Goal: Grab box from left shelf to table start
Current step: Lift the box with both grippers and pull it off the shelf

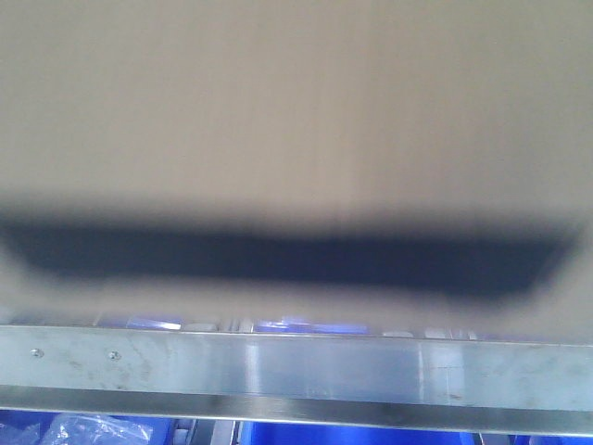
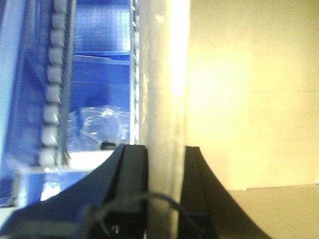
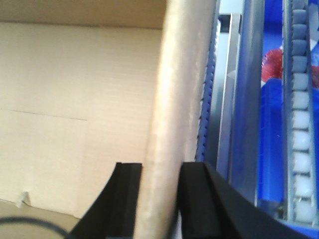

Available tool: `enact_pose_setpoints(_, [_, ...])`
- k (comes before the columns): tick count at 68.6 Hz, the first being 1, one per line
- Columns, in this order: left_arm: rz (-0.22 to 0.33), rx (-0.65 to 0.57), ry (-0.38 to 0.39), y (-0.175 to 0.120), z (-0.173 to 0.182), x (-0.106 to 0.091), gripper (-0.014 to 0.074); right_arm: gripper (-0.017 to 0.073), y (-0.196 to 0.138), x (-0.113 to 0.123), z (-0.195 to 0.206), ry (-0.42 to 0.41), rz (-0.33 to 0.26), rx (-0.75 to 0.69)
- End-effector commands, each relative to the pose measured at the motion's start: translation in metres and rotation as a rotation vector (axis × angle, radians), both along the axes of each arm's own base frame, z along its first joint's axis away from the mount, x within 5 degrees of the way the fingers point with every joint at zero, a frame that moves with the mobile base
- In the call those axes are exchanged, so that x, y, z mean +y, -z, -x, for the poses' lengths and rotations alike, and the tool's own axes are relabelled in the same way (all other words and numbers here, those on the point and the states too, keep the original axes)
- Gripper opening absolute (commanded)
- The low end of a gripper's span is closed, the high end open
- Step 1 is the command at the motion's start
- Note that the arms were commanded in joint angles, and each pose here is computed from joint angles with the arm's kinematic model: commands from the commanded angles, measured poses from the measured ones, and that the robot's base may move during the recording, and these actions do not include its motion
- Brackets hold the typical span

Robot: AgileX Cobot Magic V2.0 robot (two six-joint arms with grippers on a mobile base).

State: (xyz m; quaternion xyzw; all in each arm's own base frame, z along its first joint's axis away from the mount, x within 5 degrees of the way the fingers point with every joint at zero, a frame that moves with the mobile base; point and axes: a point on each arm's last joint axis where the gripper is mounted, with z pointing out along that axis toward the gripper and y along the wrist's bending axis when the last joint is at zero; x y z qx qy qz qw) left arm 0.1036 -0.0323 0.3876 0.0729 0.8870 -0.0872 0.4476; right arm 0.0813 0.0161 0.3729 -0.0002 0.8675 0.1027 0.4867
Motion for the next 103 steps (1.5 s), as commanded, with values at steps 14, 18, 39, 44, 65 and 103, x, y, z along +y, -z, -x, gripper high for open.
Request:
enact_pose_setpoints(14, [0.162, -0.284, 0.024, -0.001, 0.049, 0.014, -0.0092, 0.0057, -0.011, 0.001, 0.053, 0.028, -0.005, -0.337])
enact_pose_setpoints(18, [0.181, -0.333, 0.026, -0.003, 0.062, 0.019, -0.0093, 0.0057, -0.013, 0.003, 0.066, 0.017, -0.026, -0.387])
enact_pose_setpoints(39, [0.278, -0.620, 0.040, -0.015, 0.113, 0.038, -0.0093, 0.0057, -0.015, 0.012, 0.109, -0.040, -0.123, -0.564])
enact_pose_setpoints(44, [0.293, -0.662, 0.041, -0.017, 0.119, 0.041, -0.0093, 0.0057, -0.016, 0.012, 0.115, -0.039, -0.130, -0.603])
enact_pose_setpoints(65, [0.298, -0.676, 0.042, -0.017, 0.122, 0.042, -0.0093, 0.0057, -0.021, 0.010, 0.118, -0.021, -0.140, -0.676])
enact_pose_setpoints(103, [0.298, -0.676, 0.042, -0.017, 0.122, 0.042, -0.0093, 0.0057, -0.021, 0.011, 0.118, -0.022, -0.139, -0.671])
